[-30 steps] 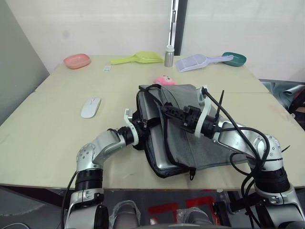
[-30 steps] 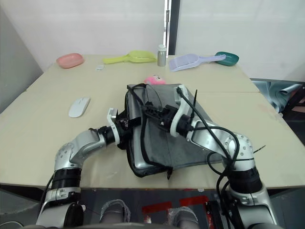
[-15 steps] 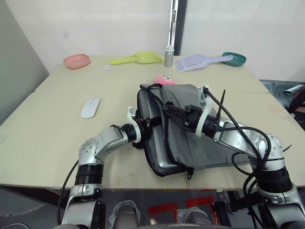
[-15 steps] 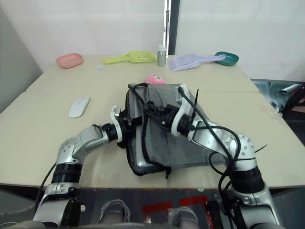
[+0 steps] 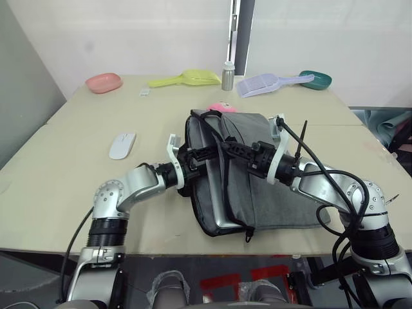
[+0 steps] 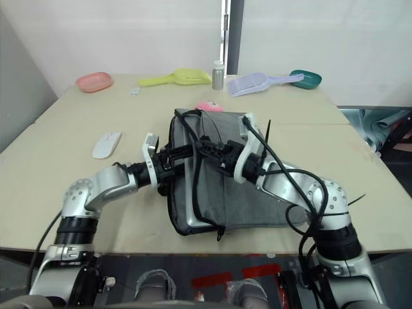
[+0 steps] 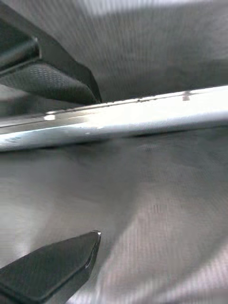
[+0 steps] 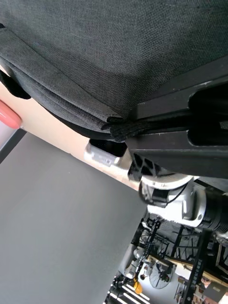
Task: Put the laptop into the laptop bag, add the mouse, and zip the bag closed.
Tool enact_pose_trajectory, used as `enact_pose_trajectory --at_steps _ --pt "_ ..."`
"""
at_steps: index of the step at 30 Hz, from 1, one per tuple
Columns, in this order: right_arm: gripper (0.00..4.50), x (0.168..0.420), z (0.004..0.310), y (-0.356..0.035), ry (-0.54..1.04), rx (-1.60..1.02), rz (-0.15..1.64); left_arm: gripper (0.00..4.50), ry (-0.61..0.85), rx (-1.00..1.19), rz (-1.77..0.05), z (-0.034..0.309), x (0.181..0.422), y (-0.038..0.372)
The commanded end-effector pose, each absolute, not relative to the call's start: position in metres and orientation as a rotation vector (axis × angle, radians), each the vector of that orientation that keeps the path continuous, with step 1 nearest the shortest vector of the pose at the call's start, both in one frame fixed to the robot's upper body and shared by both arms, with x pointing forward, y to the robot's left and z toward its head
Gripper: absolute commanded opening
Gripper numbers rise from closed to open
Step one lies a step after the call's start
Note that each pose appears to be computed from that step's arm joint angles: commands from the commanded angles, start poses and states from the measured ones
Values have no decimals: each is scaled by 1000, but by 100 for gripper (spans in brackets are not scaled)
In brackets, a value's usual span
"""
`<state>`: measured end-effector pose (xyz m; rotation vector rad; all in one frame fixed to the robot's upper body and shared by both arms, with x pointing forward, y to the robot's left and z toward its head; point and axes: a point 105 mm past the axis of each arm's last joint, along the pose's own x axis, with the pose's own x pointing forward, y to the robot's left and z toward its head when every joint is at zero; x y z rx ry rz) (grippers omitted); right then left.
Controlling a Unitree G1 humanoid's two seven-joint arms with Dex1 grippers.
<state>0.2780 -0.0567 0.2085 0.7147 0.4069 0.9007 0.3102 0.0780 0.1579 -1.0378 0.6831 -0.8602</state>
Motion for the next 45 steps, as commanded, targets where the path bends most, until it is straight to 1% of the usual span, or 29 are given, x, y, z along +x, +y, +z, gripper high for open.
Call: enact_pose_trajectory --at_steps 1,5,8,9,12,14,17,19,21,26,30,35,38,40,42,44,45 --pt "0 283 218 -66 357 717 892 447 567 -978 -1000 197 303 84" --pt "0 287 217 -74 351 702 876 447 523 -906 -1050 213 300 102" --pt "0 290 217 -81 348 689 861 447 532 -813 -1099 220 287 122" --pt "0 291 216 -84 347 685 857 447 541 -789 -1103 220 284 126" --pt "0 296 215 -93 345 670 837 447 593 -660 -1105 219 263 147" --pt "0 298 214 -97 345 662 828 447 601 -600 -1095 219 258 156" --pt "0 300 214 -100 343 662 825 447 571 -512 -1068 219 253 173" --pt "0 300 214 -101 346 659 827 447 460 -484 -1098 233 247 190" --pt "0 300 210 -101 359 648 831 447 407 -440 -1108 238 240 209" --pt "0 300 204 -101 371 622 838 447 433 -301 -1084 222 227 243" --pt "0 301 194 -104 388 565 829 447 454 -190 -1039 210 220 267" --pt "0 299 179 -107 427 493 822 447 396 -159 -987 219 223 289" --pt "0 299 176 -107 434 480 827 447 365 -148 -980 224 223 294" --pt "0 301 179 -108 423 483 830 447 353 -137 -993 226 222 295" --pt "0 303 182 -108 413 485 838 447 350 -111 -998 225 220 295" --pt "0 305 178 -110 436 469 818 447 347 -90 -992 223 219 298" --pt "33 301 176 -108 452 461 841 449 344 -97 -976 222 220 302"
